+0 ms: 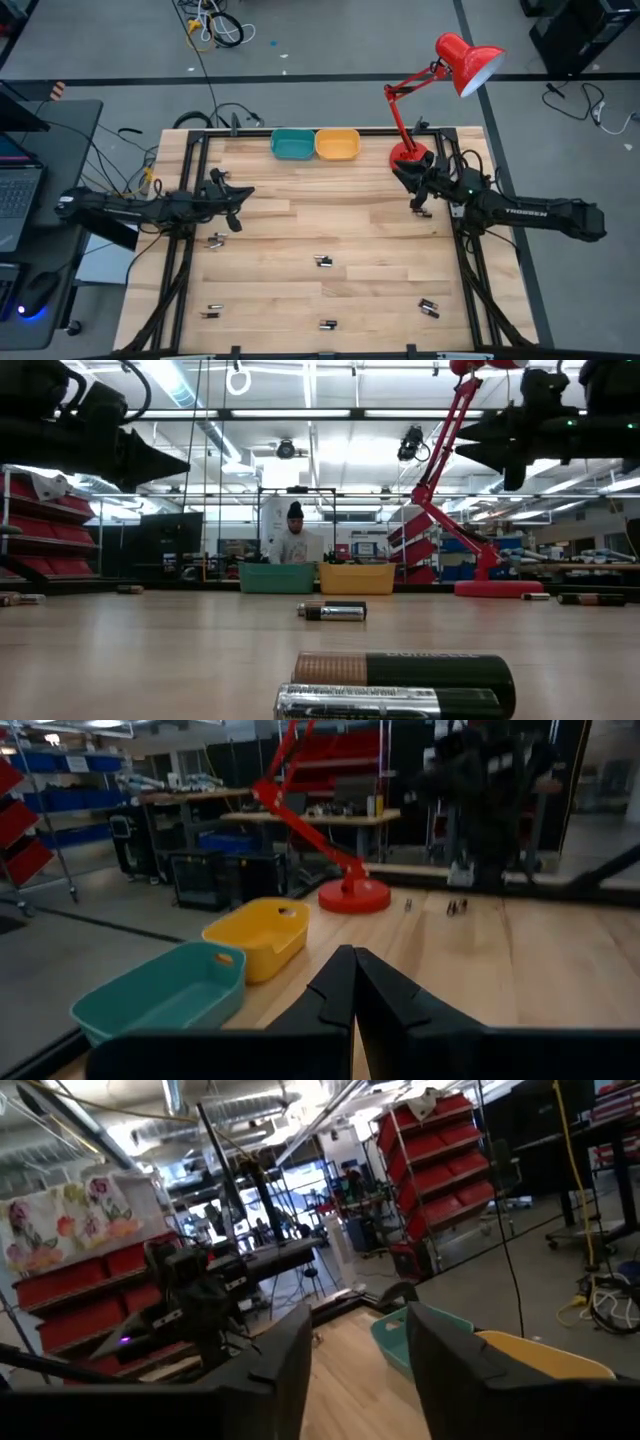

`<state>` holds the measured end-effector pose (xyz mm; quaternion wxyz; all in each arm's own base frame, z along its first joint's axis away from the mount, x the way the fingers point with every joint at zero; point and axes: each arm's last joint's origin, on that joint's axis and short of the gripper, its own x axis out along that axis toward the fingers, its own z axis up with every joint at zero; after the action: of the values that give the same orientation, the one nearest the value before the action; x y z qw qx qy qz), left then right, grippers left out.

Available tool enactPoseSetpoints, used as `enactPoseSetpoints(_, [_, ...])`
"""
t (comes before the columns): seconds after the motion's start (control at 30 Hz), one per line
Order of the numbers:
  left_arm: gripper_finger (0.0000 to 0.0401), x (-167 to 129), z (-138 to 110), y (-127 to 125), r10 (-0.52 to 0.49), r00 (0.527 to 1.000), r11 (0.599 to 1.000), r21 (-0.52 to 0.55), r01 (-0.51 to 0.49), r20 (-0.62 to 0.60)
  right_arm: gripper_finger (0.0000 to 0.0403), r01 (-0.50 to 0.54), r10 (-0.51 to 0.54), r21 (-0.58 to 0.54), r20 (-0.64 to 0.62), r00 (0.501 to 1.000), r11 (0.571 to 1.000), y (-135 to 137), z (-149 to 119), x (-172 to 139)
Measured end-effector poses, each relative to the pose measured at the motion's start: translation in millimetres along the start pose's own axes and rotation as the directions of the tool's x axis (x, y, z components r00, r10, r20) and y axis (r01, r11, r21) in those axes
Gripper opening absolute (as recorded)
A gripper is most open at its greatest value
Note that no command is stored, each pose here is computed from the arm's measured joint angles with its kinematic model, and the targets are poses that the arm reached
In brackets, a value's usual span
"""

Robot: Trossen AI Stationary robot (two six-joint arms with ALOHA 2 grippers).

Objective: Sort batteries
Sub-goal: Put the black battery into the blue bin

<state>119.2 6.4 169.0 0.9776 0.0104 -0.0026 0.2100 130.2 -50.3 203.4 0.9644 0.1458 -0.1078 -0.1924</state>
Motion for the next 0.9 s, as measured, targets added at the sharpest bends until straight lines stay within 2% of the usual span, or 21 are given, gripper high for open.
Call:
enactPoseSetpoints(0.17, [0.0017,6.2,-4.7,-3.2,0.003,0.999,0.999,0.04,-0.002,-0.035,0.0178,0.063,-0.063,-0.001,-0.014,0.998,0.998,-0.6,6.5,13.4])
enactPoseSetpoints(0.33, [0.0033,9.8,-9.7,-5.1,0.008,0.997,0.997,0.073,-0.003,-0.074,0.0184,0.103,-0.102,0.009,-0.07,0.992,0.995,-5.0,1.2,23.0])
enactPoseSetpoints(0.53, [0.0072,12.4,-10.4,-1.3,0.106,0.991,0.984,0.15,-0.094,-0.078,0.0186,0.19,-0.183,0.052,-0.115,0.976,0.98,-10.2,-8.9,35.3])
enactPoseSetpoints(0.73, [0.0096,17.3,-6.3,6.2,0.117,0.99,0.985,0.14,-0.105,-0.081,0.0186,0.175,-0.169,0.073,-0.078,0.983,0.982,-7.9,-4.8,53.9])
enactPoseSetpoints(0.9, [0.0105,20.5,-11.1,13.2,0.118,0.982,0.991,0.081,-0.106,-0.149,0.0185,0.111,-0.099,0.077,-0.152,0.983,0.991,0.2,-4.5,78.7])
